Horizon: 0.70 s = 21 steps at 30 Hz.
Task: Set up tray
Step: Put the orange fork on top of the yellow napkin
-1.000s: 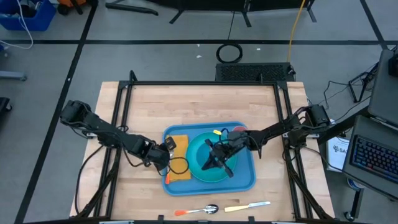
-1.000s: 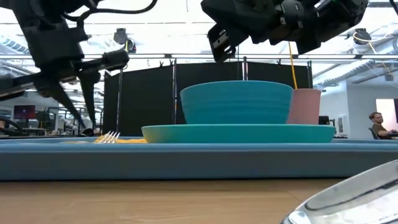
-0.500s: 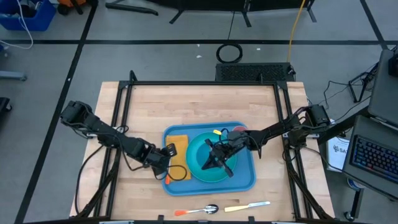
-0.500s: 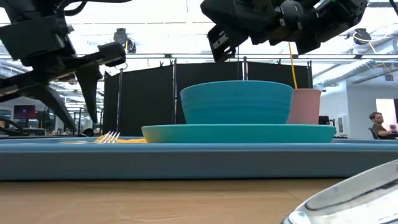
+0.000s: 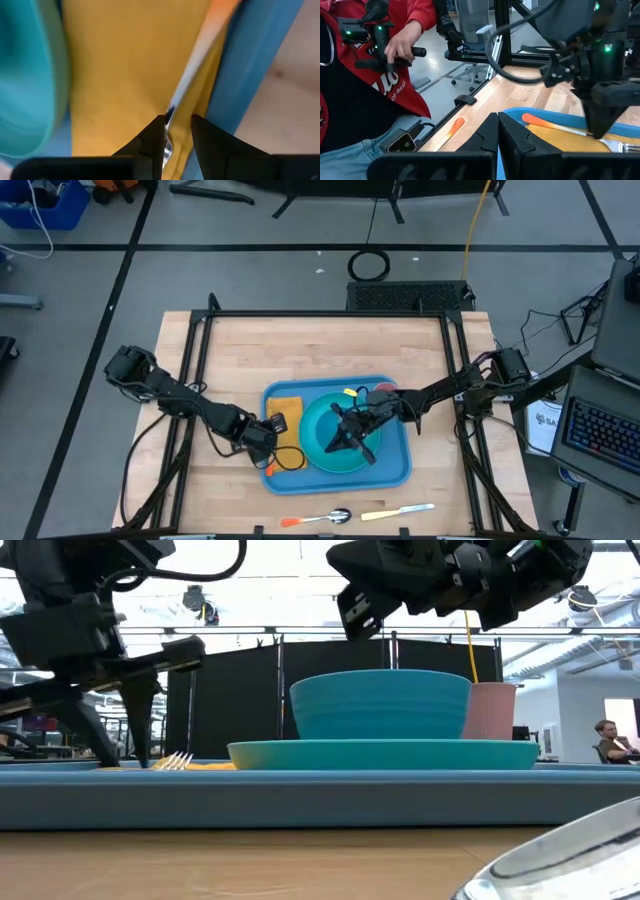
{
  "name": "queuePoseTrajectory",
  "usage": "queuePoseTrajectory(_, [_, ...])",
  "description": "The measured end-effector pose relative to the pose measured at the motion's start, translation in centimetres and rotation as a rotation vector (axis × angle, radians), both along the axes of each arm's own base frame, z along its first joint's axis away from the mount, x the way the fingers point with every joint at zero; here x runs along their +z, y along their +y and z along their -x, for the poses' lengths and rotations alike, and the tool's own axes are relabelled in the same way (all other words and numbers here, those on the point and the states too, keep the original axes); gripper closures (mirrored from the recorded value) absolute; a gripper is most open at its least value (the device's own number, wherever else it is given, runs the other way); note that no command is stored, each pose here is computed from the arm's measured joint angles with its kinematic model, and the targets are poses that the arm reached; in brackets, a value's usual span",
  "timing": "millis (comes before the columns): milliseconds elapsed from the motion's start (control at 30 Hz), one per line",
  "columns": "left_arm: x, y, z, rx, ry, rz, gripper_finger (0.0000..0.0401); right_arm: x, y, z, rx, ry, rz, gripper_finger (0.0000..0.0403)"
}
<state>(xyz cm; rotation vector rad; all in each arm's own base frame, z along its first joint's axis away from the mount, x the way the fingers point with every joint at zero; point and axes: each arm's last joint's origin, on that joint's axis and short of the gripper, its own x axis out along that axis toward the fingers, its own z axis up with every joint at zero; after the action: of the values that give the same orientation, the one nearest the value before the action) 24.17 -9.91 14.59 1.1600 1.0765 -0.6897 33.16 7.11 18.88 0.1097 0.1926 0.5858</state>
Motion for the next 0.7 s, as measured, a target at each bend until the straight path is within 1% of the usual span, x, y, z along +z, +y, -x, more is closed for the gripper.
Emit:
queuePoseTrajectory(100, [-0.3,-0.12,-0.08,-0.013,0.005,-0.012,0.0304,-0.4,-0.06,0.27,-0.003,0.01,0.0,0.0403])
queuePoseTrajectory(267, [-0.27,-0.13,-0.09,-0.025,-0.008,-0.052,0.0304,-0.41,-0.07,0.32,-0.006,0.013,-0.014,0.0403])
queuePoseTrajectory(367, [-0.26,-0.12,-0.1,-0.033,-0.009,-0.058,0.0304,-0.33,-0.07,0.31,-0.006,0.004,-0.015,0.0403])
queuePoseTrajectory(567, [-0.27,-0.27,-0.12,-0.049,0.001,-0.015,0.0304,-0.34,-0.07,0.31,-0.008,0.004,-0.013,0.0403])
queuePoseTrajectory(700, [-0.29,-0.33,-0.1,-0.03,0.008,0.019,0.0304,-0.31,-0.07,0.3,-0.009,0.001,-0.013,0.0403])
